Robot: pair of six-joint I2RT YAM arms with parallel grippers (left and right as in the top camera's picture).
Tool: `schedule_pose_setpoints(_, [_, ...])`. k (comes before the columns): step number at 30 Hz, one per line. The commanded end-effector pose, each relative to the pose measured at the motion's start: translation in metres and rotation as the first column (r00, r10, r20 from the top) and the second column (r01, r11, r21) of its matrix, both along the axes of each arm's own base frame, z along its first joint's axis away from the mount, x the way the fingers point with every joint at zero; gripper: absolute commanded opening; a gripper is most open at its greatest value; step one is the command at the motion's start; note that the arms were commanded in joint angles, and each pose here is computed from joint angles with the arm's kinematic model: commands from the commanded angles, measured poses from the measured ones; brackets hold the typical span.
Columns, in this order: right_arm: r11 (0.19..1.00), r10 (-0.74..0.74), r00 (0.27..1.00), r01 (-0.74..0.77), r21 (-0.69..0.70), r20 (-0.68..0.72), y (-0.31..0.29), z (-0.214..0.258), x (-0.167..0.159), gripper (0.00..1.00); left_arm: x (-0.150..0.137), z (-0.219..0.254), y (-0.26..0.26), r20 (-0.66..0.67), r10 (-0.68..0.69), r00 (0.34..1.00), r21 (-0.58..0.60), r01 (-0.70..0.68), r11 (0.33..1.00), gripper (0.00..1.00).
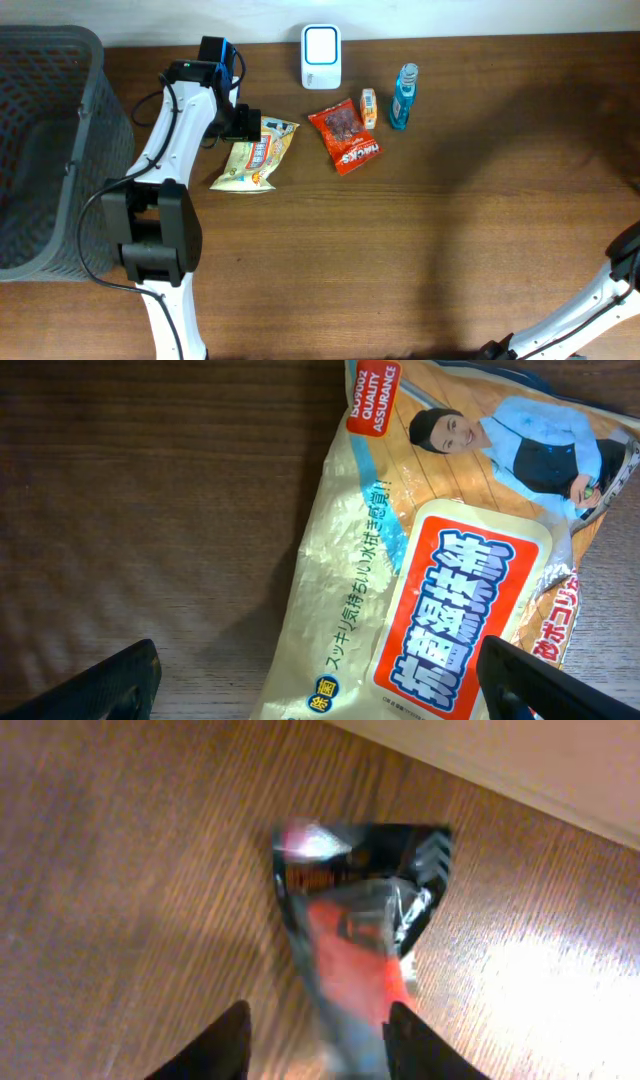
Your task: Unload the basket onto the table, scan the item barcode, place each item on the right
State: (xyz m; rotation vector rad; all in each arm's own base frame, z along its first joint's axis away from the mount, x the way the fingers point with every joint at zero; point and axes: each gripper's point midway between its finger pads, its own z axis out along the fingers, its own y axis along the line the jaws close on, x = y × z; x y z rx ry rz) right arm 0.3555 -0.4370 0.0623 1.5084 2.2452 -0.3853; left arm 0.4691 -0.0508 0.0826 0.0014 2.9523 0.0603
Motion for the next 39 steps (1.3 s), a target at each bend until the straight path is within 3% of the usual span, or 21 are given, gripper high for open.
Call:
schedule_pose_setpoints(1, [1.000, 0.004, 1.000, -0.004, -0.008, -0.010, -0.001, 0.006, -0.003, 0.51, 0.004, 0.003, 0.002, 0.011, 0.000, 1.000, 0.007, 0.000, 1.000, 0.99])
schedule_pose_setpoints(6, [0.998, 0.024, 0.999, -0.021, -0.066, 0.042, 0.003, 0.054, 0.002, 0.53, 0.004, 0.003, 0.002, 0.011, 0.000, 1.000, 0.007, 0.000, 1.000, 0.99])
schedule_pose_setpoints(12, [0.977, 0.183, 0.957, -0.152, -0.149, 0.224, 0.051, 0.159, 0.032, 0.53, 0.004, 0.003, 0.002, 0.011, 0.000, 1.000, 0.007, 0.000, 1.000, 0.99])
schedule_pose_setpoints(14, [0.951, 0.310, 0.885, -0.293, -0.102, 0.347, 0.098, 0.188, 0.056, 0.53, 0.004, 0.003, 0.002, 0.011, 0.000, 1.000, 0.007, 0.000, 1.000, 0.99])
schedule_pose_setpoints(15, [0.912, 0.390, 0.812, -0.407, -0.059, 0.433, 0.136, 0.203, 0.072, 0.53, 0.004, 0.003, 0.002, 0.011, 0.000, 1.000, 0.007, 0.000, 1.000, 0.99])
schedule_pose_setpoints(17, [0.791, 0.491, 0.661, -0.611, 0.026, 0.567, 0.214, 0.221, 0.095, 0.54, 0.004, 0.003, 0.002, 0.011, 0.000, 1.000, 0.007, 0.000, 1.000, 0.99])
schedule_pose_setpoints(19, [0.699, 0.525, 0.595, -0.709, 0.090, 0.609, 0.266, 0.221, 0.104, 0.60, 0.004, 0.003, 0.002, 0.011, 0.000, 1.000, 0.007, 0.000, 1.000, 0.99])
schedule_pose_setpoints(24, [0.565, 0.609, 0.568, -0.800, 0.201, 0.553, 0.357, 0.194, 0.116, 0.87, 0.004, 0.003, 0.002, 0.011, 0.000, 1.000, 0.007, 0.000, 1.000, 0.99])
schedule_pose_setpoints(25, [0.537, 0.636, 0.555, -0.817, 0.210, 0.536, 0.377, 0.188, 0.119, 0.99, 0.004, 0.003, 0.002, 0.011, 0.000, 1.000, 0.007, 0.000, 1.000, 0.99])
schedule_pose_setpoints(34, [0.341, 0.812, 0.404, -0.914, 0.221, 0.421, 0.510, 0.168, 0.113, 0.99, 0.004, 0.003, 0.002, 0.011, 0.000, 1.000, 0.007, 0.000, 1.000, 0.99])
schedule_pose_setpoints(39, [0.296, 0.890, 0.349, -0.932, 0.210, 0.295, 0.553, 0.156, 0.096, 0.99, 0.004, 0.003, 0.002, 0.011, 0.000, 1.000, 0.007, 0.000, 1.000, 0.99])
